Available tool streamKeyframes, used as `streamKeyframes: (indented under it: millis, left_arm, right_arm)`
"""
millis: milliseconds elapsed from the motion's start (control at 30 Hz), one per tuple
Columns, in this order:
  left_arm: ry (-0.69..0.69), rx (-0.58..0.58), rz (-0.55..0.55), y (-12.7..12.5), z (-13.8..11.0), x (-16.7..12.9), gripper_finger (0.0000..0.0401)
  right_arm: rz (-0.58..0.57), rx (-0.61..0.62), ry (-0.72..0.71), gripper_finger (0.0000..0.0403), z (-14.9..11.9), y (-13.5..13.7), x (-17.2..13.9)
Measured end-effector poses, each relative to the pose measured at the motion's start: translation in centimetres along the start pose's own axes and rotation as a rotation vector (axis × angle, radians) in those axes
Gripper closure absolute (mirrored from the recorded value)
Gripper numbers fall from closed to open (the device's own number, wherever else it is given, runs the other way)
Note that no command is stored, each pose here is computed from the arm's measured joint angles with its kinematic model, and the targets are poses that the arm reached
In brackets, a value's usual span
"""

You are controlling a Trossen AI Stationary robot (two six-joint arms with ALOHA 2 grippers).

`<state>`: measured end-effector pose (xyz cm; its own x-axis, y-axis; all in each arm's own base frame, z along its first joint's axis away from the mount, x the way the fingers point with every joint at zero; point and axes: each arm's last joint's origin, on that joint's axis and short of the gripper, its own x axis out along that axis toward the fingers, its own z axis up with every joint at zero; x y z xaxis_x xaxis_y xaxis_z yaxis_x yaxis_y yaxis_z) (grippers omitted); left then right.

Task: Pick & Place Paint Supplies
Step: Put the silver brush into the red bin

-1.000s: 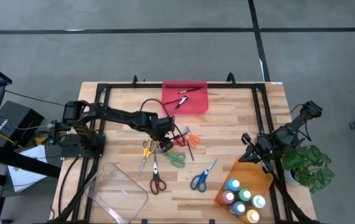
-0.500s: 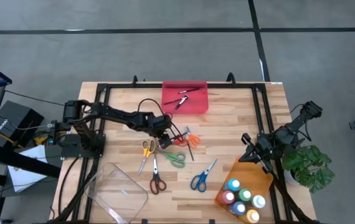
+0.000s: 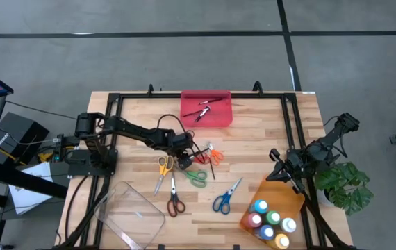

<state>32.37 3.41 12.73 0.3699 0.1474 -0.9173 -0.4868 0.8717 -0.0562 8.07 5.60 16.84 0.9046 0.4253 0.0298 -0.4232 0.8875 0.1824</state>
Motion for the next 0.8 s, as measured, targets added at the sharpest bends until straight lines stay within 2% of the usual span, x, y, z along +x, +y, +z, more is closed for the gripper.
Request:
streamKeyframes:
  millis: [133, 300, 433, 800]
  left_arm:
    - [0.019, 0.023, 0.044, 0.3, -0.3, -0.3, 0.0199]
    - [0.092, 0.070, 0.089, 0.8, -0.9, -0.5, 0.0233]
    - [0.128, 0.058, 0.067, 1.5, -0.9, -0.5, 0.0245]
    - [0.230, -0.171, -0.012, 4.5, -0.5, -0.4, 0.0249]
  right_arm:
    - [0.000, 0.000, 0.000, 0.0394, 0.0, 0.0, 0.0]
    - [0.000, 0.000, 0.000, 0.0394, 0.0, 0.0, 0.0]
    - [0.000, 0.000, 0.000, 0.0394, 0.0, 0.0, 0.0]
    - [0.000, 0.000, 0.001, 0.0394, 0.0, 0.0, 0.0]
